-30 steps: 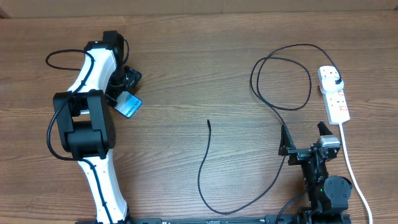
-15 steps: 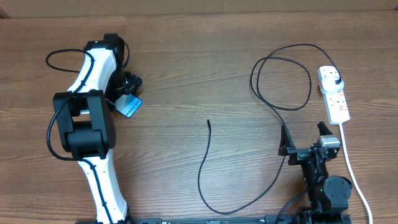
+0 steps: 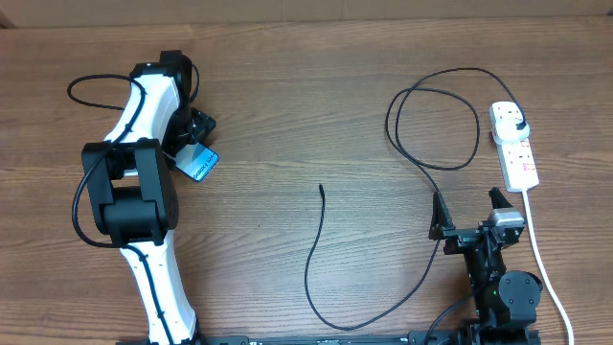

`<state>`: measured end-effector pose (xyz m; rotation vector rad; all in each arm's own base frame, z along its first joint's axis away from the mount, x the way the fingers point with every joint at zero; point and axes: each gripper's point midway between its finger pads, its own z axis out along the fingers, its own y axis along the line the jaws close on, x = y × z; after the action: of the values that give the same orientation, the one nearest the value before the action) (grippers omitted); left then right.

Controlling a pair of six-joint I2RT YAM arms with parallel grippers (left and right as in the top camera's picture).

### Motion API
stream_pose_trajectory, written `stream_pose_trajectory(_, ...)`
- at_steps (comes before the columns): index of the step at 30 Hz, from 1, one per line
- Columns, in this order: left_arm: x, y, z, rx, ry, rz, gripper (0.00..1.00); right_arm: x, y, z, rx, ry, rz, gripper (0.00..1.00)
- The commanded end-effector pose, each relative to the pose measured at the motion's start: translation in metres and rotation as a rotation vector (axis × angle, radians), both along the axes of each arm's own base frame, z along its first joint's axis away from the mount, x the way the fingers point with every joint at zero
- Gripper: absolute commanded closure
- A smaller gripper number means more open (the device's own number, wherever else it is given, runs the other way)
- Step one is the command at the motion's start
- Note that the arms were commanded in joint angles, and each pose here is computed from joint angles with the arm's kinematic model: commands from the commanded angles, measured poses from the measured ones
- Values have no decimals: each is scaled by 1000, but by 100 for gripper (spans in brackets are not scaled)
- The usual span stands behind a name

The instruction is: Plug charger to phone and switch on socket

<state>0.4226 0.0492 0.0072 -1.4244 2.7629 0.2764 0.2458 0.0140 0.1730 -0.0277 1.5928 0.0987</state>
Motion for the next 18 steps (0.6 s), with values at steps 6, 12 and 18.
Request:
stream_pose_trajectory(6, -20, 6, -34, 29, 66, 12, 0, 0, -1, -3, 2, 0, -8, 0)
stream_pose_trajectory(12, -20, 6, -34, 29, 65, 12, 0, 0, -1, -3, 2, 0, -8, 0)
stream_pose_trajectory(18, -23, 6, -36, 29, 71, 12, 0, 0, -1, -3, 2, 0, -8, 0)
